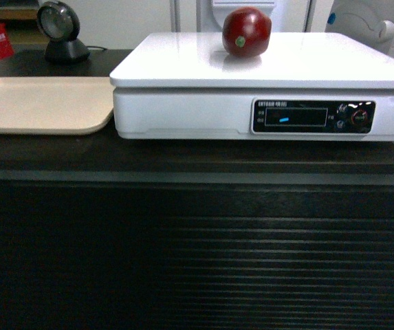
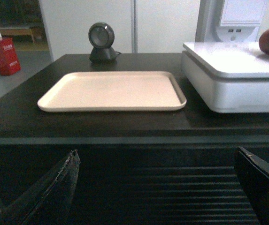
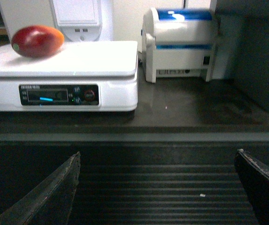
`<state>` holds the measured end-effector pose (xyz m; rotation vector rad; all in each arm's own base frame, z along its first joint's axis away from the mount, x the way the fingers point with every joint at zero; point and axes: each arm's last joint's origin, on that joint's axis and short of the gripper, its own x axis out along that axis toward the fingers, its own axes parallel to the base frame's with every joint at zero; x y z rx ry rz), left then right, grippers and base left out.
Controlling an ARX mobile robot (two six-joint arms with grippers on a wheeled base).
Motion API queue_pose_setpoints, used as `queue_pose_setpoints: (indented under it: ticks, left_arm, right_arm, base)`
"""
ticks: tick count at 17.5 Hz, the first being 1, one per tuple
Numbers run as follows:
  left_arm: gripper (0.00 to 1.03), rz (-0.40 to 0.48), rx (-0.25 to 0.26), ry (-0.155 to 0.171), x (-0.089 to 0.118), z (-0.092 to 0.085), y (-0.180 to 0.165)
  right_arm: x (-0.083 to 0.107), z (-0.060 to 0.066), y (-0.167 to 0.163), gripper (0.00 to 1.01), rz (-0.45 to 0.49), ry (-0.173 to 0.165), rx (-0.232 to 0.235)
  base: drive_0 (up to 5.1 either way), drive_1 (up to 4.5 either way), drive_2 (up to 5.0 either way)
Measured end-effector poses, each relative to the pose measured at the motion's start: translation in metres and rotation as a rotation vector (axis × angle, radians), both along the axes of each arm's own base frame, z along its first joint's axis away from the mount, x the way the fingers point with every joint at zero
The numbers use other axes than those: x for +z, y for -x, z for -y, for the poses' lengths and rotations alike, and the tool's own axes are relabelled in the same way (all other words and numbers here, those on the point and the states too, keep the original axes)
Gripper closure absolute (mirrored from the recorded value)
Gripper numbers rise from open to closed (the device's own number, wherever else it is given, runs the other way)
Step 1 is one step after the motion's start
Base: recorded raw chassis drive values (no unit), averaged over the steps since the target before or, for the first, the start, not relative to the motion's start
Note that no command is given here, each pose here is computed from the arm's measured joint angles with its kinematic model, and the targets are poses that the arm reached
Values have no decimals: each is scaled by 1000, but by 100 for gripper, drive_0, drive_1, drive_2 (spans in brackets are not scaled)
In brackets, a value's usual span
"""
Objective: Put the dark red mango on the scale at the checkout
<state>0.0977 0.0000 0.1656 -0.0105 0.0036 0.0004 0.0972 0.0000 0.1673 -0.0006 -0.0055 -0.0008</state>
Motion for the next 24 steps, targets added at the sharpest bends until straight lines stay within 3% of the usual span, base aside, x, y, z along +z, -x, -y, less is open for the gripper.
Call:
queue_pose_setpoints:
  ticks: [24]
  left_arm:
    - [5,-3,2,0,0,0,0]
  right_arm:
    - [0,0,0,3,-2,0,0]
  base:
    - [0,0,0]
